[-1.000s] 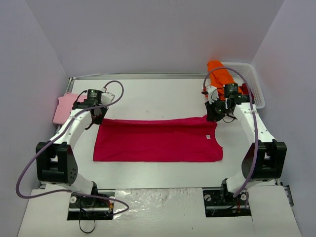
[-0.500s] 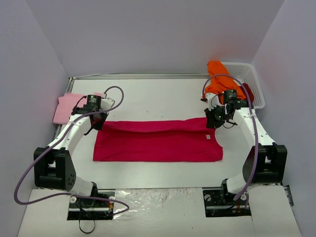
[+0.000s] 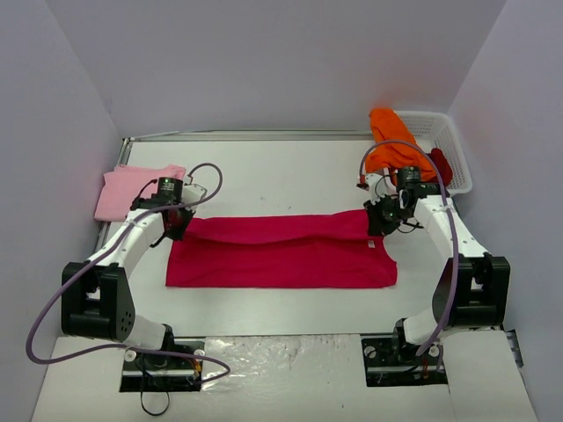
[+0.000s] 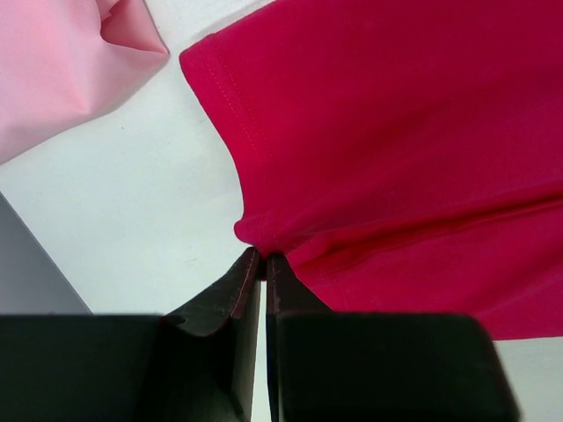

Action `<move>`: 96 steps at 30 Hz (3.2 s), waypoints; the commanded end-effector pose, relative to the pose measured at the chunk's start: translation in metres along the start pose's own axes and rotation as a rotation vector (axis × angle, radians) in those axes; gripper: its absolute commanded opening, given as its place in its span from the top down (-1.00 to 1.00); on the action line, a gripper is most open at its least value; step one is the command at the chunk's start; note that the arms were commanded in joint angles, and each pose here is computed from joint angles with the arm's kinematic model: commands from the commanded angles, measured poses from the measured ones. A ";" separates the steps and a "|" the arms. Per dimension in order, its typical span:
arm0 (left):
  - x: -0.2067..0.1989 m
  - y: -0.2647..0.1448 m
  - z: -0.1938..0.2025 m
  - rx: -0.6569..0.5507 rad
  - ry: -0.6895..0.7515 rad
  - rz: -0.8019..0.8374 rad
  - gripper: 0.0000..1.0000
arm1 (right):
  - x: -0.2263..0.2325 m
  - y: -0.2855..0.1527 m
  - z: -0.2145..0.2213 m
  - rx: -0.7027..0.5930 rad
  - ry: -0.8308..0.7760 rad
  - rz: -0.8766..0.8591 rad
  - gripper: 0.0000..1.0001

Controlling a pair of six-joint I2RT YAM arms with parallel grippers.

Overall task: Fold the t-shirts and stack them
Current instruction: Fold the other side of the tshirt into a rectangle

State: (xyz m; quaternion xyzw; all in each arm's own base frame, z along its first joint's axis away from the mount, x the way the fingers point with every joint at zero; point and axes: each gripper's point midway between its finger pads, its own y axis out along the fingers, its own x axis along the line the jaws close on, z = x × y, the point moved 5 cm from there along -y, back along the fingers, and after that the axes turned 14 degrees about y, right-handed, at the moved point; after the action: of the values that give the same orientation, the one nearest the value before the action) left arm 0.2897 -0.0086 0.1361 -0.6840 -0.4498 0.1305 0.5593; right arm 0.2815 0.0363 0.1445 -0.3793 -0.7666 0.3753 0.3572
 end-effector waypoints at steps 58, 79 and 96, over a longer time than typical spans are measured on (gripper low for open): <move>0.004 -0.041 -0.010 -0.068 0.084 -0.036 0.29 | 0.008 0.015 0.013 0.309 -0.041 -0.335 0.12; -0.007 0.042 -0.023 0.012 0.105 0.075 0.95 | 0.000 0.032 0.016 0.363 -0.022 -0.372 0.31; -0.009 0.092 0.018 0.273 0.108 -0.013 0.95 | 0.001 0.025 0.025 0.394 -0.024 -0.342 0.31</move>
State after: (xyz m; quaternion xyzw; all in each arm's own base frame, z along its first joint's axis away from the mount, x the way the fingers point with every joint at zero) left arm 0.3223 -0.0133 0.0665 -0.6440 -0.4021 0.1288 0.6379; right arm 0.2827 0.0434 0.1033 -0.1725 -0.7486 0.4501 0.4552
